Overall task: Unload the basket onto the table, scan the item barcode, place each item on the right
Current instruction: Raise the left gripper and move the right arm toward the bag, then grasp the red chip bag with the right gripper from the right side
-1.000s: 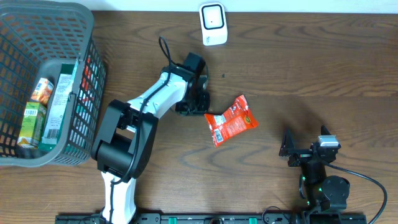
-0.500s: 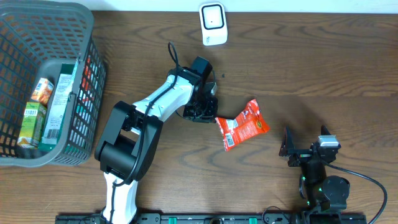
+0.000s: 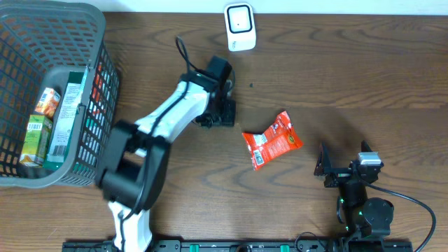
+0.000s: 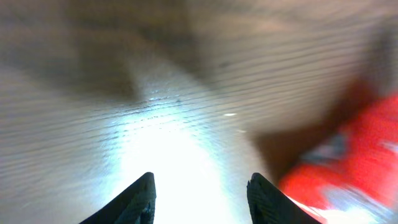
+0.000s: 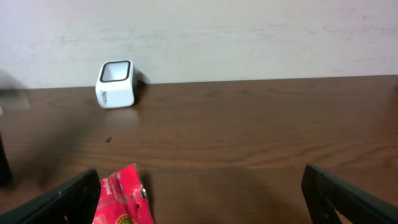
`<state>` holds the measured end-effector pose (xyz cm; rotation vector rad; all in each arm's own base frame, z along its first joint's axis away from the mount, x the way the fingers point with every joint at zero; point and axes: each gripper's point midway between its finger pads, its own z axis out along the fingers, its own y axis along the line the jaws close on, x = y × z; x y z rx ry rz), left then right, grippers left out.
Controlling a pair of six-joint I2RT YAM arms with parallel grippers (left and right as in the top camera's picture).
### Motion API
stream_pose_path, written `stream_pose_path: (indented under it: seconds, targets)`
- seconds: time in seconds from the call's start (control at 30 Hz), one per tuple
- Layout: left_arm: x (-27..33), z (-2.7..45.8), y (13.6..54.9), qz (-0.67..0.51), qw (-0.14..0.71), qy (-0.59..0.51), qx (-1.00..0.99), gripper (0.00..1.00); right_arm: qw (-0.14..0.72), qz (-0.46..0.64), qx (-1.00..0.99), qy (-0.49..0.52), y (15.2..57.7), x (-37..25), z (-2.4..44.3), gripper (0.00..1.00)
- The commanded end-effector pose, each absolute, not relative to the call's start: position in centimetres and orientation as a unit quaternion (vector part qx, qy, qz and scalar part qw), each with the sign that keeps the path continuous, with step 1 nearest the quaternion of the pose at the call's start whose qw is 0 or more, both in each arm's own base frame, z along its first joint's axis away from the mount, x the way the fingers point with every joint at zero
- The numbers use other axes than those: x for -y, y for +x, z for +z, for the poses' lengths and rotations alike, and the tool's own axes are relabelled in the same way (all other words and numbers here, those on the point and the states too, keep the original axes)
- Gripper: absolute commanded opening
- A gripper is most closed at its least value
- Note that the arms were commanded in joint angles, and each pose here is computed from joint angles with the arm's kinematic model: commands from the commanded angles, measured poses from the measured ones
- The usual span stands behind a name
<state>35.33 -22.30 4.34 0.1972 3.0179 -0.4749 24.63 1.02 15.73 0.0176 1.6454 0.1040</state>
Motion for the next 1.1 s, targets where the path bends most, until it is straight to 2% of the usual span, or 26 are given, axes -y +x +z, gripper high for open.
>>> stream_pose_path:
  seconds: [0.0,0.03,0.1,0.2,0.37,0.5,0.7,0.83,1.07]
  targets:
    - [21.8,12.4,36.3,-0.168,0.140,0.078,-0.973,0.50,0.679,0.050,-0.733,0.004,24.6,-1.3,15.7,0.99]
    - [21.5,14.8,35.9,-0.173,0.165,0.086,-0.967,0.51,0.678,0.069,-0.732,0.004,24.6,-1.7,15.7,0.99]
    - [20.3,17.0,35.8,-0.153,0.199,0.081,-0.965,0.56,0.671,0.120,-0.730,0.048,24.5,-2.0,15.8,0.99]
    - [18.5,19.6,35.4,-0.125,0.234,0.071,-0.961,0.57,0.664,0.162,-0.724,0.099,24.6,-1.9,15.9,0.99]
    - [17.3,23.3,33.7,-0.128,0.271,0.078,-0.951,0.62,0.668,0.189,-0.715,0.084,24.4,-2.8,16.9,0.99]
    - [16.8,24.4,32.5,-0.124,0.279,0.100,-0.947,0.65,0.650,0.196,-0.731,0.072,23.8,-3.4,17.9,0.99]
    - [16.6,23.8,32.2,-0.119,0.267,0.101,-0.951,0.67,0.627,0.179,-0.755,0.065,23.3,-3.3,23.4,0.99]
    - [16.6,23.4,32.2,-0.117,0.262,0.101,-0.953,0.68,0.546,0.188,-0.812,0.084,24.0,-3.8,24.6,0.99]
    - [16.1,22.8,32.7,-0.098,0.263,0.091,-0.955,0.68,0.356,0.231,-0.904,0.052,26.4,-6.8,22.7,0.99]
